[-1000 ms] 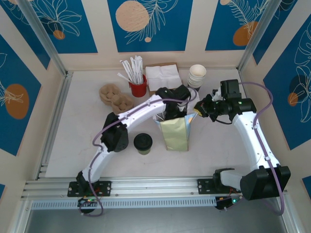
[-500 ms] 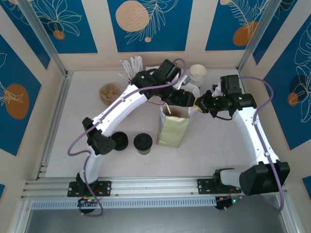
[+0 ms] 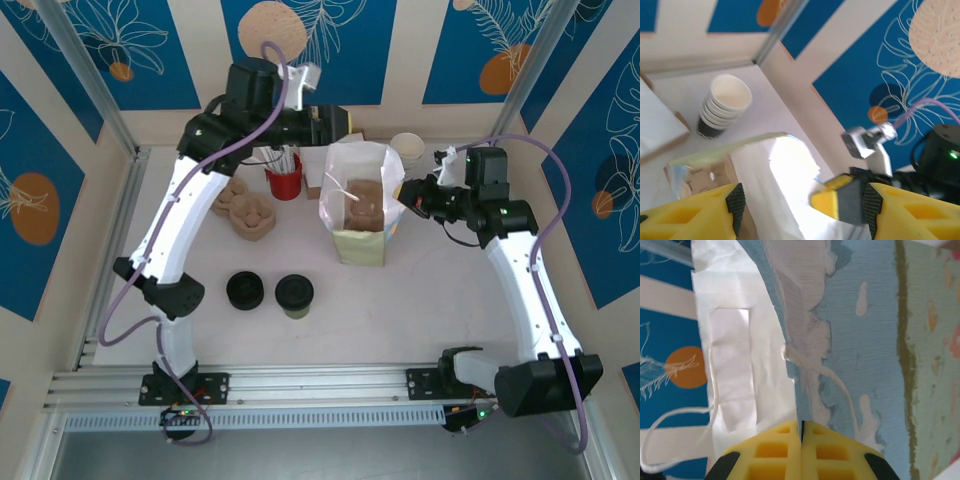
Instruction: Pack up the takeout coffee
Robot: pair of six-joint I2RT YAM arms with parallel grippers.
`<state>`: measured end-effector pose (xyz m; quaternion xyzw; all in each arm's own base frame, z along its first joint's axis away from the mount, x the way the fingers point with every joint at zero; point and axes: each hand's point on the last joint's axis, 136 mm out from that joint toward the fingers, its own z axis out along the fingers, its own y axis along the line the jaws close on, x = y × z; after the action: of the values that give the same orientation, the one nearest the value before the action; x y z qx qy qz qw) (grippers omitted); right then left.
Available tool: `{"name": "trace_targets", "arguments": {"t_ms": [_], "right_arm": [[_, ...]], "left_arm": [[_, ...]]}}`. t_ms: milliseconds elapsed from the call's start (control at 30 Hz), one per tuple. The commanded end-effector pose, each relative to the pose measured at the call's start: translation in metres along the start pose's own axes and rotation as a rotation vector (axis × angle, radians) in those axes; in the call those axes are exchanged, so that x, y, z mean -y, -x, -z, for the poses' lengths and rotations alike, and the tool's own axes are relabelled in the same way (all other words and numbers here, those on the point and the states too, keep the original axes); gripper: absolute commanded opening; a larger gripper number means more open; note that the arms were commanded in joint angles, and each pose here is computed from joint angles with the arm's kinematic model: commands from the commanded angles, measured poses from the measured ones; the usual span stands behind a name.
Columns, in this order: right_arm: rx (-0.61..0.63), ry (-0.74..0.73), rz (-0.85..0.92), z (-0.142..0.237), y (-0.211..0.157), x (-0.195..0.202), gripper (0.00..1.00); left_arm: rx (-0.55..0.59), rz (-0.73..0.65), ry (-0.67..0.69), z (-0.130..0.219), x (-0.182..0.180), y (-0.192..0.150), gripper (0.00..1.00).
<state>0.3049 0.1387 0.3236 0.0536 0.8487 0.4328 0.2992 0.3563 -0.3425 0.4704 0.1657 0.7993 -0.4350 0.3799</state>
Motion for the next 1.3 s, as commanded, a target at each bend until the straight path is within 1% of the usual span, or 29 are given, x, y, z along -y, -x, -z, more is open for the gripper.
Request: {"name": "trace_targets", "arguments": {"t_ms": [0, 100, 167, 433, 600, 733, 800, 1000, 1067, 1167, 1267], "right_arm": [[0.035, 0.161, 0.239, 0.011, -0.003, -0.037, 0.0], [0.022, 0.209, 0.316, 0.012, -0.013, -0.046, 0.0], [0.015, 0.212, 0.341, 0.011, -0.018, -0.047, 0.0], [-0.024, 0.21, 0.322, 0.01, -0.028, -0.051, 0.0], [-0.025, 0.169, 0.288, 0.012, -0.03, -0.046, 0.0], [-0.01, 0.071, 0.177, 0.014, -0.026, -0.032, 0.0], [0.001, 0.003, 0.084, 0.015, -0.024, -0.021, 0.0], [-0.026, -0.1, -0.165, 0.015, -0.033, 0.004, 0.0], [-0.05, -0.161, -0.239, 0.013, -0.041, 0.019, 0.0], [-0.086, -0.239, -0.381, 0.01, -0.057, 0.045, 0.0], [-0.101, -0.259, -0.497, 0.006, -0.074, 0.06, 0.0]], "left_arm": [[0.081, -0.067, 0.075, 0.021, -0.007, 0.017, 0.66], [0.099, -0.068, 0.127, 0.026, -0.018, 0.018, 0.66], [0.103, -0.063, 0.155, 0.027, -0.026, 0.015, 0.66], [0.075, -0.042, 0.199, 0.025, -0.041, 0.004, 0.67], [0.047, -0.021, 0.197, 0.021, -0.044, -0.003, 0.67], [0.011, -0.007, 0.214, 0.018, -0.051, -0.012, 0.68], [-0.003, -0.019, 0.218, 0.02, -0.051, -0.015, 0.68], [-0.025, -0.042, 0.306, 0.026, -0.071, -0.031, 0.69], [-0.029, -0.018, 0.359, 0.027, -0.087, -0.043, 0.68], [-0.037, 0.023, 0.384, 0.028, -0.1, -0.066, 0.66], [-0.069, 0.058, 0.398, 0.026, -0.109, -0.096, 0.65]]}}
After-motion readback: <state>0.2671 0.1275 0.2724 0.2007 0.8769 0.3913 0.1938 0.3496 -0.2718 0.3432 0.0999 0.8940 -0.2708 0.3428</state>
